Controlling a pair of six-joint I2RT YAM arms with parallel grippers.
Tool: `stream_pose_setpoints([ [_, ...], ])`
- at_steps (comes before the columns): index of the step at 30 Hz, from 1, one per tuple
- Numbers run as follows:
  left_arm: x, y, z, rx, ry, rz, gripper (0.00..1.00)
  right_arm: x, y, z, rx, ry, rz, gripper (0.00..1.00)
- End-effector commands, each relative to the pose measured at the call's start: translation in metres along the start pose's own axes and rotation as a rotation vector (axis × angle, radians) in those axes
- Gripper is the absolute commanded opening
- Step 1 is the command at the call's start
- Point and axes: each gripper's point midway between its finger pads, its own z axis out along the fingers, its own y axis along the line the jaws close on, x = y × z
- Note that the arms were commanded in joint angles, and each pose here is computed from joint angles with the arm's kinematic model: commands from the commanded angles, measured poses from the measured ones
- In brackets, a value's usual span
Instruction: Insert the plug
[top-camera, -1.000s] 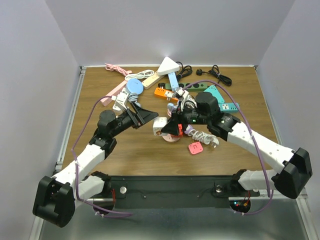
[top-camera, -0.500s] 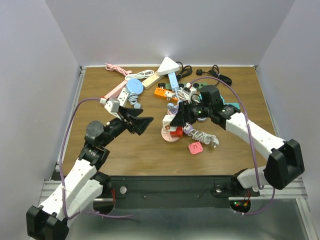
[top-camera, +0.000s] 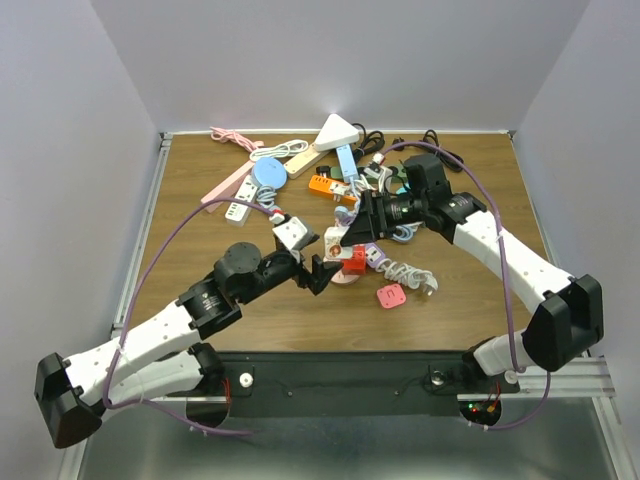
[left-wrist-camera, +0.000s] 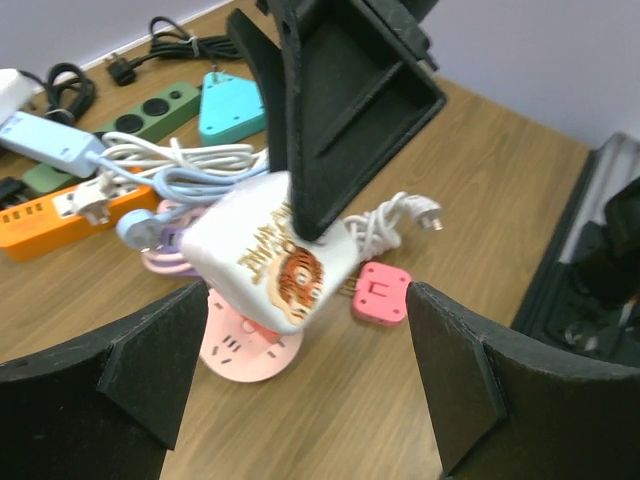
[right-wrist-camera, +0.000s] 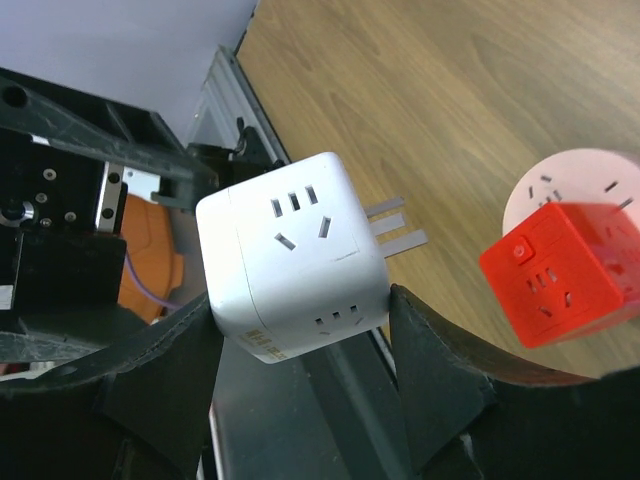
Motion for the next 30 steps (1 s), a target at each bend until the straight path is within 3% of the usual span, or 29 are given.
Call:
stream_pose_setpoints([
  [1, -0.026, 0.012, 0.005, -0.101, -0.005, 0.152, 0.91, 0.001, 0.022, -0.01, -0.073, 0.033, 0.025, 0.32],
  [10, -0.021, -0.003, 0.016, -0.068, 0.092, 0.295, 0.92, 0.008, 0.026, -0.012, -0.108, 0.088, 0.048, 0.32],
  [18, -0.021, -0.037, 0.015, 0.12, 0.102, 0.31, 0.94, 0.001, 0.031, -0.015, -0.152, 0.106, 0.056, 0.32],
  [30, -0.008, -0.029, 0.025, 0.092, 0.166, 0.387, 0.94, 0.006, 0.034, -0.018, -0.16, 0.137, 0.062, 0.32],
])
